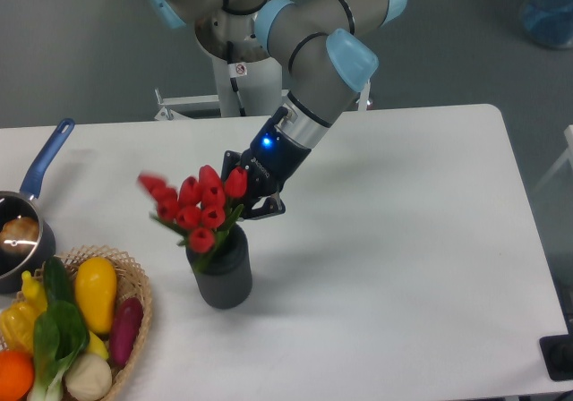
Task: Pick up the flowers from the vase
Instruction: 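Close the gripper around the tulip stems just below the blooms, then lift the gripped tulips straight up out of the grey vase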
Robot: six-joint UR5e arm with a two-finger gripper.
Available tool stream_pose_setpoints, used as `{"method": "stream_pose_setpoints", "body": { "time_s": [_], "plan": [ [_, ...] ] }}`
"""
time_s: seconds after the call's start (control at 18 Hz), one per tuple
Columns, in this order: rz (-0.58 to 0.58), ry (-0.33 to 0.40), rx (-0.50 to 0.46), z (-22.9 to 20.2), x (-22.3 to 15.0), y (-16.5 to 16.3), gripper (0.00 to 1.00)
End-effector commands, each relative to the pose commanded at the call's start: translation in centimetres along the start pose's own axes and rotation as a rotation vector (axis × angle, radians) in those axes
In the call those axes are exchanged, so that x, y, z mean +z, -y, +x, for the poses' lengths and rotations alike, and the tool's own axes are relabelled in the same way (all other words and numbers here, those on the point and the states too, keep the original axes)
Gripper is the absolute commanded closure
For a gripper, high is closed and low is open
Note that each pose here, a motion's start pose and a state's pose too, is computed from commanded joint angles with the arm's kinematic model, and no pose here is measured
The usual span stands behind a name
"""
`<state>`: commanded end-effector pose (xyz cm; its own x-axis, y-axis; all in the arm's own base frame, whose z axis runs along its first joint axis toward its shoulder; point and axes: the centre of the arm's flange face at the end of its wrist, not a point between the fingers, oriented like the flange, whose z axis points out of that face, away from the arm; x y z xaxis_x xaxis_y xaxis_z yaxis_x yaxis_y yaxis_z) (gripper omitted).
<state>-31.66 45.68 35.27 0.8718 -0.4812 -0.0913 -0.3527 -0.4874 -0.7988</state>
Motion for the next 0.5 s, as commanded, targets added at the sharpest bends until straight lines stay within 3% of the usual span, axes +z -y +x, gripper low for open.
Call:
{"method": "stream_pose_setpoints", "body": {
  "time_s": [0.5],
  "plan": [
    [0.111,0.069,-0.058,-1.3,-4.7,5.9,1.00]
  ]
}}
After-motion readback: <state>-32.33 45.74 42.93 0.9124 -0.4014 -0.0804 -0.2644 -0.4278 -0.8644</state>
